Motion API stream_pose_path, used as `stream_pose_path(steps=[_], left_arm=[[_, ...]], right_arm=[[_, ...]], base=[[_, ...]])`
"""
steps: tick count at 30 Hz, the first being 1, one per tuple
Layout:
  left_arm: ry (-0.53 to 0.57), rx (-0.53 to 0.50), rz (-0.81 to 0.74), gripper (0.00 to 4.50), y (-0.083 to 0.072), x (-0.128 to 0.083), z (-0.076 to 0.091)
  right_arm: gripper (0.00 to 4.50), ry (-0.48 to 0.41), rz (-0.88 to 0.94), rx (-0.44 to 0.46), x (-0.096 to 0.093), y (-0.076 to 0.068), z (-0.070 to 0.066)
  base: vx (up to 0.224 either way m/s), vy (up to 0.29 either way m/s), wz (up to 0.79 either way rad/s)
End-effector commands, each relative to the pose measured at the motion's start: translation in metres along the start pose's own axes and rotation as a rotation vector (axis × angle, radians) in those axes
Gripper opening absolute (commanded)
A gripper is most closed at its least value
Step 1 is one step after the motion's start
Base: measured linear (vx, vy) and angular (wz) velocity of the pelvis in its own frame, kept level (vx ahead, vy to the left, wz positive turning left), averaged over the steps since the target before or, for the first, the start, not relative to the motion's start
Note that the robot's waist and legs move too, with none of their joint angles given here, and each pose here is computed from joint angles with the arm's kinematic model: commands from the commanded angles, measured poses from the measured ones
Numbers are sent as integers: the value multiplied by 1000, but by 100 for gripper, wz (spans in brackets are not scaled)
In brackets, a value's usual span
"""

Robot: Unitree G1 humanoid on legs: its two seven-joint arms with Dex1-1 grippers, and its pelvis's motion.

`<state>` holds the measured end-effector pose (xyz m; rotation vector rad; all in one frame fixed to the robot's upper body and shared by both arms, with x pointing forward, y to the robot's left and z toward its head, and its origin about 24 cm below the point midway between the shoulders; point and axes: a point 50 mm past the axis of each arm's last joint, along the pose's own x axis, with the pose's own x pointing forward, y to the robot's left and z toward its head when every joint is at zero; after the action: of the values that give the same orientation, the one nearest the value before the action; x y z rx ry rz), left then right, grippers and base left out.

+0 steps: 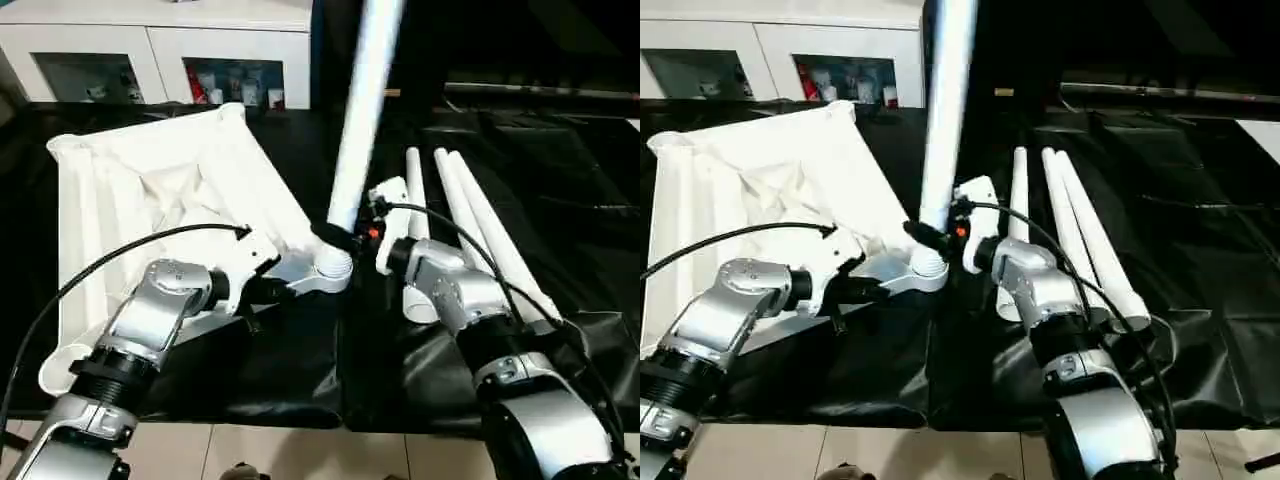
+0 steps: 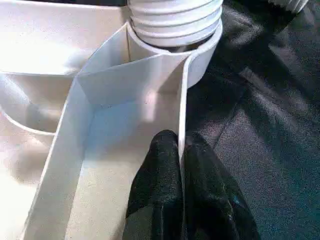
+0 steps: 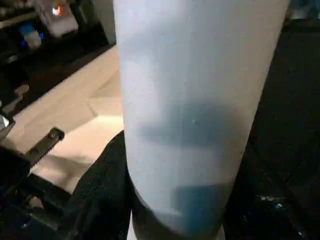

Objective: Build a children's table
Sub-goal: Pick table leg

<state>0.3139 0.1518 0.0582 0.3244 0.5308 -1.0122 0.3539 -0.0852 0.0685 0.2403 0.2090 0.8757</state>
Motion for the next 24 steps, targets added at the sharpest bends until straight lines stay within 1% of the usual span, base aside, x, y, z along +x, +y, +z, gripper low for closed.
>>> stream_pose_path(steps=[1,3,4,5,6,8,10,11,12,13,16,17,18,21,22,23,24], left_arm=[[-114,-37,4,0,2,-1,11],[-111,-34,6,0,3,-1,11],[-110,-33,9,0,4,-1,12],[-110,-33,9,0,4,-1,12],[-109,-31,14,0,4,-1,12],[-110,-29,19,0,5,-1,12],[-110,-26,23,0,7,-1,13],[-110,-26,23,0,7,-1,13],[-109,-22,29,0,8,-1,14],[-107,-18,32,0,8,-1,15],[-99,-8,34,0,10,-1,15],[-99,-8,34,0,10,-1,15],[-93,-3,34,0,10,-2,14],[-88,1,32,0,10,-3,13],[-86,3,30,0,9,-4,12],[-86,4,30,0,9,-4,12],[-84,6,28,0,9,-4,12]], right_arm=[[190,49,-54,68,-9,-7,-24],[190,33,-67,78,-12,-7,-30],[190,15,-78,86,-15,-7,-35],[190,15,-78,86,-15,-7,-35],[190,-1,-88,83,-18,-6,-39],[190,-12,-95,77,-20,-6,-42],[190,-19,-96,42,-21,-3,-45],[190,-19,-96,42,-21,-3,-45],[190,-6,-86,-18,-22,1,-49],[190,3,-78,-43,-21,4,-51],[189,21,-56,-87,-19,9,-54],[189,21,-56,-87,-19,9,-54],[189,52,-19,-132,-16,14,-55],[189,91,27,-166,-13,18,-57],[189,113,54,-172,-12,19,-58],[189,116,58,-172,-12,20,-58],[189,143,87,-175,-11,21,-58]], base=[[0,0,0],[0,0,0],[0,0,0],[0,0,0],[0,0,0],[0,0,0],[0,0,0],[0,0,0],[0,0,0],[0,0,0],[0,0,0],[0,0,0],[0,0,0],[0,0,0],[0,0,0],[0,0,0],[0,0,0]])
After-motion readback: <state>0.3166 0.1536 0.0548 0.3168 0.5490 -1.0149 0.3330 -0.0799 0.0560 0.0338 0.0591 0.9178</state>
